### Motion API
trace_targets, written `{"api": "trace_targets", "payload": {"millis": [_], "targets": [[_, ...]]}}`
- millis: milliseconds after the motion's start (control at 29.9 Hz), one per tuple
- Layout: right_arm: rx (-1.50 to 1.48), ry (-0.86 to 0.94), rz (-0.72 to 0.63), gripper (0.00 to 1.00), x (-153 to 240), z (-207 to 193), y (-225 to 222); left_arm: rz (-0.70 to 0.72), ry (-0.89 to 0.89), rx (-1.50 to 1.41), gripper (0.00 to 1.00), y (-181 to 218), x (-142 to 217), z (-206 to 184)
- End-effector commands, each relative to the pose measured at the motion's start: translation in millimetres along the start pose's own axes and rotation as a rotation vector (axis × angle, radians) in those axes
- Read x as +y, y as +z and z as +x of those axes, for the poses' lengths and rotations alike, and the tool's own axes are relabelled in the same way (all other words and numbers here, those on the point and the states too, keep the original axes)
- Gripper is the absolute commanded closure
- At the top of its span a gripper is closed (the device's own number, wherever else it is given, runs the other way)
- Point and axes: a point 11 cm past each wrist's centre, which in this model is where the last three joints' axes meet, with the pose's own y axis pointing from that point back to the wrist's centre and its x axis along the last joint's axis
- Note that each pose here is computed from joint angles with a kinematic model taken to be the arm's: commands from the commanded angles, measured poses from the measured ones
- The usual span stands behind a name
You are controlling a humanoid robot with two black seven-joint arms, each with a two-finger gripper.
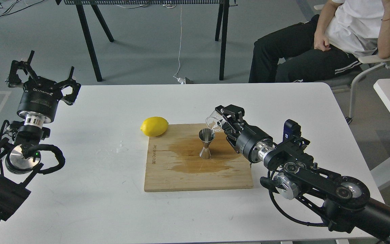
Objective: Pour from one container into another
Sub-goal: 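Tilt the glass cup with the right gripper to pour into the jigger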
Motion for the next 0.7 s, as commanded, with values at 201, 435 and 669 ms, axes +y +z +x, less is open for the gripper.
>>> {"api": "trace_targets", "payload": {"millis": [201, 435, 669], "targets": [[0.055, -0.004, 0.002, 0.65, -3.2, -1.7, -0.8, -0.001, 0.001, 0.001, 0.0, -0.5, 0.6, 0.4], [0.124, -0.004, -0.001, 0.65, -5.8, 0.3, 2.8, 0.001, 0.001, 0.002, 0.0, -1.3, 0.6, 0.2], [0.174, 0.011, 0.016, 0.65, -6.9, 2.8, 4.1, 0.0, 0.001, 0.002, 0.0, -1.1, 0.6, 0.2]]}}
